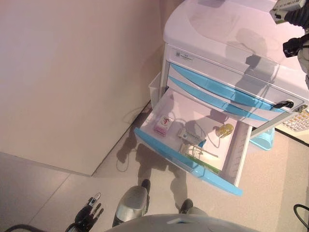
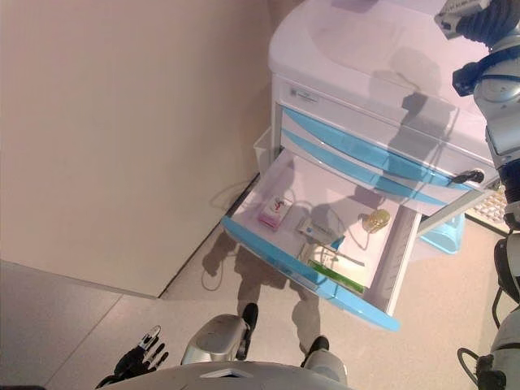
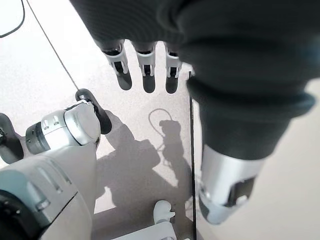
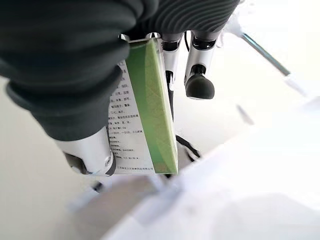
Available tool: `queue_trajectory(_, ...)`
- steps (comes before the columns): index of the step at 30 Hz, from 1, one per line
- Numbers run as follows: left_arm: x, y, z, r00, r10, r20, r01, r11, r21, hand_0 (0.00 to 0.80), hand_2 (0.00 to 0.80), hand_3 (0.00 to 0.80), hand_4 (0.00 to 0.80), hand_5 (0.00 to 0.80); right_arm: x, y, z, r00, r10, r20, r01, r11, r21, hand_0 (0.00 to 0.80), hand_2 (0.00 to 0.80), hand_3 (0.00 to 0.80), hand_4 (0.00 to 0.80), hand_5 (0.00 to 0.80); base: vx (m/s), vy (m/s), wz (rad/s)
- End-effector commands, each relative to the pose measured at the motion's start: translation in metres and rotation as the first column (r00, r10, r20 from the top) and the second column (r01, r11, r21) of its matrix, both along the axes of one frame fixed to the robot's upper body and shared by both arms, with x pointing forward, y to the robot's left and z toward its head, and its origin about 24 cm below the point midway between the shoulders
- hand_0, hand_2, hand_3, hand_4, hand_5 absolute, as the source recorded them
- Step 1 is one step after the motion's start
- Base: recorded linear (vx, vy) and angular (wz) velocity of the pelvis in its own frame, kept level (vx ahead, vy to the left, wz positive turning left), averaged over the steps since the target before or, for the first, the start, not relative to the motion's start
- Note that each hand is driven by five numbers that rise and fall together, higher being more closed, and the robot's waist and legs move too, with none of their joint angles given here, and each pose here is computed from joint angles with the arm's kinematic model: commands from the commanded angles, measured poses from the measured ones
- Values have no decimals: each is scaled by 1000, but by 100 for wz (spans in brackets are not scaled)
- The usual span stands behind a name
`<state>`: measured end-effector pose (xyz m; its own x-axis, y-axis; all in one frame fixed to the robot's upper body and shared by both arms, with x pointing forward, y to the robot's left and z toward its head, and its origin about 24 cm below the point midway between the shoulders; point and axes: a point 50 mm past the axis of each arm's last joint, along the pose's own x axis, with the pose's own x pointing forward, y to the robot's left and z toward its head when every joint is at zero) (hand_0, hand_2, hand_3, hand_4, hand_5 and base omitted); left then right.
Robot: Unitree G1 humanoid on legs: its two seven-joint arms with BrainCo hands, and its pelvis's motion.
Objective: Open the drawer and pick up the medicine
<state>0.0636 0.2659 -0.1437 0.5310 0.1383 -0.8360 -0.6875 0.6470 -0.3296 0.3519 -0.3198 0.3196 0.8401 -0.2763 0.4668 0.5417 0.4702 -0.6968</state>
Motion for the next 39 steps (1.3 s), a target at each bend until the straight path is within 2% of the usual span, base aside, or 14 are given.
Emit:
queue_trajectory(1,-10,19,6,998,-34,-45,37,998,58,0,0,0,0,0,-9,-9,33,998,-65,15,66,991,-119,800,800,800,800,800,12,24,10)
queue_trajectory(8,-8,19,8,998,-44,-33,45,998,51,0,0,0,0,0,-6,-31,11,975,-152,-161,124,977,-172,800,800,800,800,800,4,22,5)
queue_trajectory(16,-3,21,11,998,-53,-21,54,998,40,0,0,0,0,0,-10,-56,-8,900,-286,-329,195,939,-284,800,800,800,800,800,-13,31,7)
queue_trajectory(30,-4,22,13,998,-59,-11,59,998,32,0,0,0,0,0,-21,-79,-18,832,-391,-393,295,913,-282,800,800,800,800,800,-3,9,2)
queue_trajectory(31,-4,21,14,998,-61,-7,61,998,32,0,0,0,0,0,-21,-81,-19,827,-403,-392,309,908,-281,653,653,653,653,653,0,0,0)
queue_trajectory(32,-3,21,14,998,-62,-3,62,998,31,0,0,0,0,0,-22,-82,-20,825,-408,-391,317,907,-278,0,0,0,0,0,0,0,0)
queue_trajectory(36,-2,21,15,997,-71,10,71,997,29,0,0,0,0,0,-23,-84,-19,823,-435,-365,345,894,-287,0,0,0,0,0,0,0,0)
queue_trajectory(39,-3,21,15,997,-75,4,75,997,32,0,0,0,0,0,-25,-83,-11,835,-475,-279,380,863,-332,0,0,0,0,0,0,0,0)
